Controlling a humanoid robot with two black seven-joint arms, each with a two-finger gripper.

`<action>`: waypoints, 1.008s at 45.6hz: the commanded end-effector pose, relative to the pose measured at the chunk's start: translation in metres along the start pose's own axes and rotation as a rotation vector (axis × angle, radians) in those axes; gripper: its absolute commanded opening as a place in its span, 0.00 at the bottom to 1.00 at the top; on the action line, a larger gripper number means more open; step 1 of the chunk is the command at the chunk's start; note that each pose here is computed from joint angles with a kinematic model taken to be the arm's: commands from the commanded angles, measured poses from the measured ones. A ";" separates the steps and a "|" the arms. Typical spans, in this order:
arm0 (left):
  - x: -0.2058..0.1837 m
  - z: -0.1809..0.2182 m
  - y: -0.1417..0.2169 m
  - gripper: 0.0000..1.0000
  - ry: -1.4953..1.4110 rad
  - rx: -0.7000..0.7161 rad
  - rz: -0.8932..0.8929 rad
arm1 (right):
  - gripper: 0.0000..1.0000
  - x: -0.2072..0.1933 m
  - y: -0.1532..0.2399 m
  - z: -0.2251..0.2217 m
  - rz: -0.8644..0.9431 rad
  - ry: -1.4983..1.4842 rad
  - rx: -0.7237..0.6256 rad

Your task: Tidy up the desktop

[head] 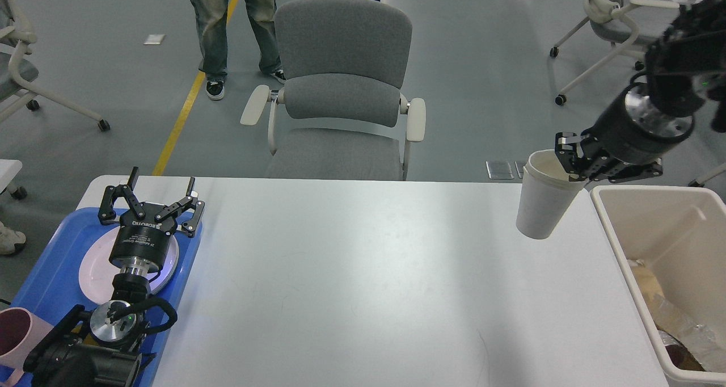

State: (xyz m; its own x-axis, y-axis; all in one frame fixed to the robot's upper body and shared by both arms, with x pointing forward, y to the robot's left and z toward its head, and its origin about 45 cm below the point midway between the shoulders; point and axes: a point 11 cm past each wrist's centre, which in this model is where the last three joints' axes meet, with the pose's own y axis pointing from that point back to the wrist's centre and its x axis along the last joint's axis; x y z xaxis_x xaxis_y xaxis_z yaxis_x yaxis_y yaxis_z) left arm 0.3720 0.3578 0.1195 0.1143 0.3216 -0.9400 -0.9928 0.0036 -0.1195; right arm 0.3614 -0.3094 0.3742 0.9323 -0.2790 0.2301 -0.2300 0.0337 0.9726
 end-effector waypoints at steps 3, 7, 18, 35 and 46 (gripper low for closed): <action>0.000 0.000 0.000 0.96 0.000 -0.002 0.002 | 0.00 -0.005 0.003 0.029 0.014 -0.046 -0.031; 0.001 0.001 0.000 0.96 0.000 -0.002 0.003 | 0.00 0.002 0.003 0.054 0.079 -0.095 -0.034; 0.000 0.000 0.000 0.96 0.000 -0.001 0.002 | 0.00 0.006 -0.038 0.191 0.335 -0.261 -0.255; 0.000 0.000 0.000 0.96 0.000 -0.001 0.002 | 0.00 -0.022 -0.142 0.329 0.378 -0.354 -0.423; 0.000 0.000 0.000 0.96 0.000 0.000 0.002 | 0.00 -0.066 -0.221 0.364 0.430 -0.335 -0.502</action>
State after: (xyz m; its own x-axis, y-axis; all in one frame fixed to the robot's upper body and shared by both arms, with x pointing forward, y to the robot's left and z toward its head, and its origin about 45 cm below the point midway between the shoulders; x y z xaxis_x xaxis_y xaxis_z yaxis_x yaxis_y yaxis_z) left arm 0.3715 0.3581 0.1188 0.1114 0.3216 -0.9403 -0.9931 0.0022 -0.1169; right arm 0.2605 -0.6467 0.1732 0.6349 -0.4483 0.6292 -0.3175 0.5911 0.7415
